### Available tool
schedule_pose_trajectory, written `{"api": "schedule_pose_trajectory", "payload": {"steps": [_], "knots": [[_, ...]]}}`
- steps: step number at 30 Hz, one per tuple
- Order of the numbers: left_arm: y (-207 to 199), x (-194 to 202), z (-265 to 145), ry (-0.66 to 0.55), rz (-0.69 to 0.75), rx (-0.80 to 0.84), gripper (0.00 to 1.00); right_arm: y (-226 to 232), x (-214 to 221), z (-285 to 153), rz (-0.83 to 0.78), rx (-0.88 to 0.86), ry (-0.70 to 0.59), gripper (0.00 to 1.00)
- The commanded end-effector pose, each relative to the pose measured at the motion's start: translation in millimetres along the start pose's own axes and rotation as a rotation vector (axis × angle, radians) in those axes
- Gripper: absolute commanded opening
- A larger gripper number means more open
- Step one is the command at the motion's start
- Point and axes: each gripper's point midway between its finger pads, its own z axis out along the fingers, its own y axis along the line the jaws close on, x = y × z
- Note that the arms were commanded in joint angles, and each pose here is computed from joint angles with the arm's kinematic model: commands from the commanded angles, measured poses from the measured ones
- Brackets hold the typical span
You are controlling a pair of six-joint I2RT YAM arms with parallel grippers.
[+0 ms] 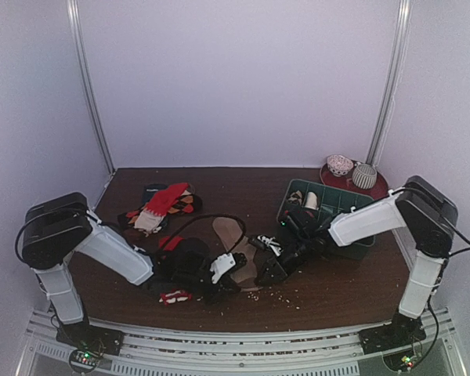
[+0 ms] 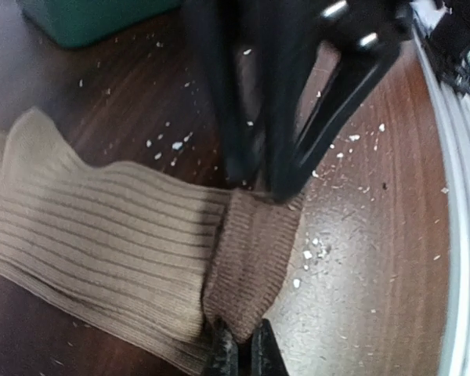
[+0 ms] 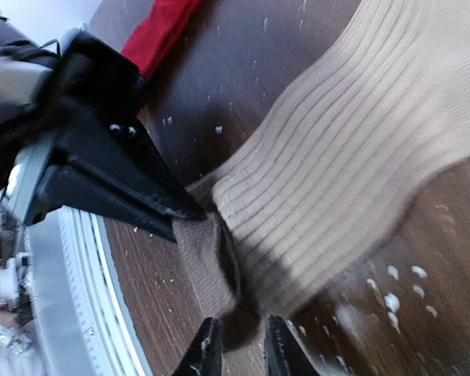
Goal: Roll the socks
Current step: Roll a pair of socks at the center of the board.
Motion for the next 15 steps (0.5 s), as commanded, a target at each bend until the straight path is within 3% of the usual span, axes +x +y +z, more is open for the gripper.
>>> {"api": "schedule_pose_trajectory", "payload": {"steps": [1,4,5,7,11,15], "knots": [[-12.5,78.0,-10.8,0.305,-0.386,0.109,0.0,17.7,-46.0,-49.9,-0.252,0.127,-0.362,0.26],[-11.3,91.0,-12.1,0.355,-0.489,0.133,0.0,44.2,-43.9,-68.7,-0.483,0.151,-0.498,0.35],[-8.9,101.3,-12.5,0.391,-0.548,0.139,0.0,52.8,-33.0,-62.4,-0.624,0.201,-0.485,0.42],[-5.7,111.7,-14.5,0.423,-0.588,0.137,0.0,53.1,-25.0,-47.6,-0.704,0.247,-0.415,0.43],[-4.5,125.4,-17.8,0.464,-0.642,0.146,0.0,50.5,-12.9,-16.1,-0.818,0.315,-0.286,0.43],[-1.9,130.8,-18.1,0.485,-0.647,0.135,0.0,48.4,-7.3,0.4,-0.869,0.337,-0.248,0.43]]}}
